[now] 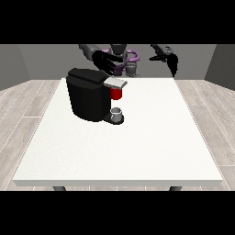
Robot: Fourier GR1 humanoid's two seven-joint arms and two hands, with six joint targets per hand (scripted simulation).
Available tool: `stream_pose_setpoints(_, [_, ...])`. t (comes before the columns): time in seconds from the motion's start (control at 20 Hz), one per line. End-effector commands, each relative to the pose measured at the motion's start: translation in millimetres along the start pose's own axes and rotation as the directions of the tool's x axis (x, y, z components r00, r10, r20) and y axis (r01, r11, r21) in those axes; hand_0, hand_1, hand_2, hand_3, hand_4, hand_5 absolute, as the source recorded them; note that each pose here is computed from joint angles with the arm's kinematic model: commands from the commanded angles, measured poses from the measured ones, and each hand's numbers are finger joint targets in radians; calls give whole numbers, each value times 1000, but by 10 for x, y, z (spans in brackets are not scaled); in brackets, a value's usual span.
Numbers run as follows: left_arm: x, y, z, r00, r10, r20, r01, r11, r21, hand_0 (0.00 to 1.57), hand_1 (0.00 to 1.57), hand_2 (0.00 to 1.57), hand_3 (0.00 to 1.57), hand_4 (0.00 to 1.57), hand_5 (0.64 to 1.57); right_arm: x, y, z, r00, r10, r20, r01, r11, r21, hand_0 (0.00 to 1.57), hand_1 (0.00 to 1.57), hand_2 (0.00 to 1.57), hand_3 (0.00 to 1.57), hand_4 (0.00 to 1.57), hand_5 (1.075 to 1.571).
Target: Insert the coffee pod into the coffee machine and close the lid
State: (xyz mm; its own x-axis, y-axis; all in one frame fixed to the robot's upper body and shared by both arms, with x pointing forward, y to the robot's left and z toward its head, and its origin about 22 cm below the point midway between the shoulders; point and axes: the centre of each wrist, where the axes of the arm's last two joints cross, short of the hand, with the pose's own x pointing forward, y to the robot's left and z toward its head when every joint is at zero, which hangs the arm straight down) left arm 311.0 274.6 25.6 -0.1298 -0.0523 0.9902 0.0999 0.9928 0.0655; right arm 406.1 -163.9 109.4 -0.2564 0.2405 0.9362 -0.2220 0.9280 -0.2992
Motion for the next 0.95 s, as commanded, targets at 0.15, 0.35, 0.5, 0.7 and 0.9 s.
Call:
stream_pose_setpoints(0.15, [-73,146,27,999,27,-36,-26,999,37,0,0,0,0,181,1571,115,228,-49,1000,8,9,-9,998,67,0,0,0,0,116,1571])
stream_pose_setpoints(0.35, [-168,-122,55,999,36,-32,-35,999,19,0,0,0,0,0,1571,137,278,-68,998,-8,56,4,998,69,0,0,0,0,30,1571])
stream_pose_setpoints(0.5, [-112,-80,97,998,30,-50,-30,999,-12,0,0,0,0,196,1571,-194,582,216,994,-88,60,81,991,104,0,0,0,0,178,1571])
stream_pose_setpoints(0.7, [-266,-38,296,998,41,-53,-39,999,30,0,0,0,0,165,1571,-436,535,500,974,-225,32,221,971,95,0,0,0,0,269,1571])
stream_pose_setpoints(0.9, [-456,12,370,996,54,-66,-47,994,103,0,0,0,0,192,1571,-620,698,869,956,-290,-28,292,954,67,0,0,0,0,157,1571])
